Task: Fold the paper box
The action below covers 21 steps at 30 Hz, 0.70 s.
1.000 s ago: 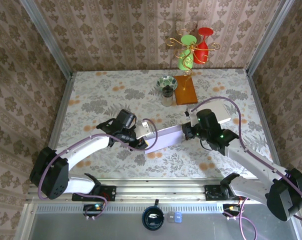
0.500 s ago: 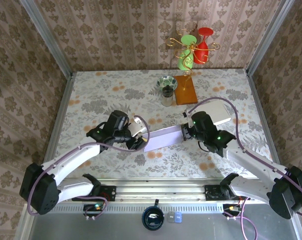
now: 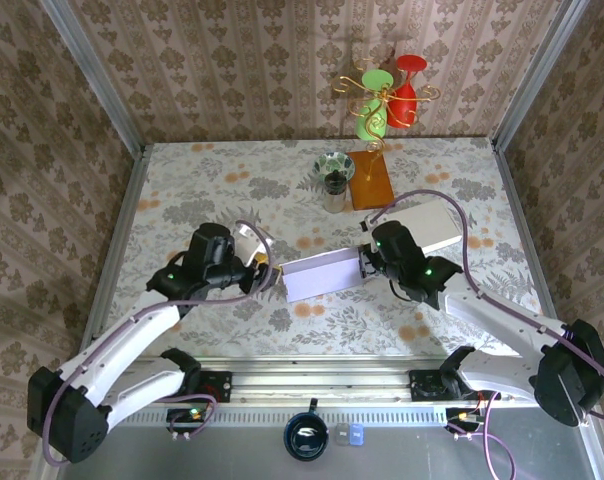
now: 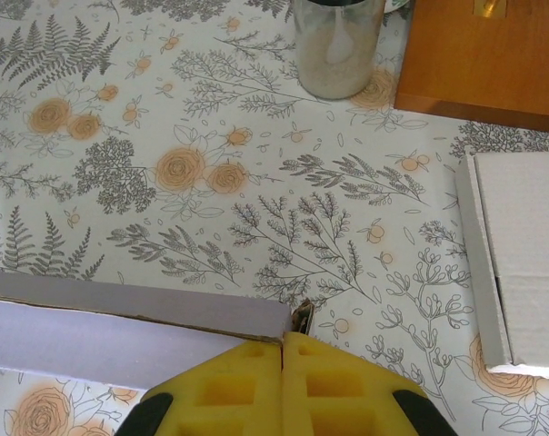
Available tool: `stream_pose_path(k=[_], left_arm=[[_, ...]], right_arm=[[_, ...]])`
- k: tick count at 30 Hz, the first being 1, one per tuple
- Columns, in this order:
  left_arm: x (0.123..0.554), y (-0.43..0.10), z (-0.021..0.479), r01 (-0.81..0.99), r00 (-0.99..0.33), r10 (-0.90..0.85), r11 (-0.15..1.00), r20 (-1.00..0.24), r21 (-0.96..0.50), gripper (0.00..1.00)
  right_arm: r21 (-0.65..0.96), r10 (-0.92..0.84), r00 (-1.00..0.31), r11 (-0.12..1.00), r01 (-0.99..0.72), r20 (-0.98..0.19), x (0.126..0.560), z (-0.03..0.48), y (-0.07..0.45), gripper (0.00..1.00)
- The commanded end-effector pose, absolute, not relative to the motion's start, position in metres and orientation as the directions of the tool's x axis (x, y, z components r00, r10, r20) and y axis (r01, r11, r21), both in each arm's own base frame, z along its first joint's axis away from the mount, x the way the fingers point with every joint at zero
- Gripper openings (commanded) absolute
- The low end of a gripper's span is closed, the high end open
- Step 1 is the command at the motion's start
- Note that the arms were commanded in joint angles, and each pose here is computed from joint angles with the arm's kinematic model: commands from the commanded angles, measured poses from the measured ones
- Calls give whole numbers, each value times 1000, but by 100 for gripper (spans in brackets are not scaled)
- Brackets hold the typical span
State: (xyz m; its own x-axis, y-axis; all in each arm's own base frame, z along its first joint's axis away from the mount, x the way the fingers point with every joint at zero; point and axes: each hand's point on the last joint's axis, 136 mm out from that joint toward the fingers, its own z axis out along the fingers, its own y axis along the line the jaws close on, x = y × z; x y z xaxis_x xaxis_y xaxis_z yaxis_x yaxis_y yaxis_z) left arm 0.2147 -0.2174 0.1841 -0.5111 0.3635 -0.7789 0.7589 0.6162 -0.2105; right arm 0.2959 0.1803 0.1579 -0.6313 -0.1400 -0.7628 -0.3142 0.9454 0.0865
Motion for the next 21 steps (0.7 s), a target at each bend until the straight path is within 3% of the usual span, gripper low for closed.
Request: stream_pose_path(k=[1,10,21], left_arm=[[208,-211,191,635,-679,275,685,-681,-357,46],[201,-218,194,634,-741,368,661,-562,-403,44],[217,-216,183,651,-731,458,689,-506,-318,46]], right_arm=[[61,-161,-692,957,-284,-704,288,143,174,0],[73,-163,-712,955,-288,-683,289,143,179,0],[80,-162,-719,954,-290,-676,286,141,179,0]])
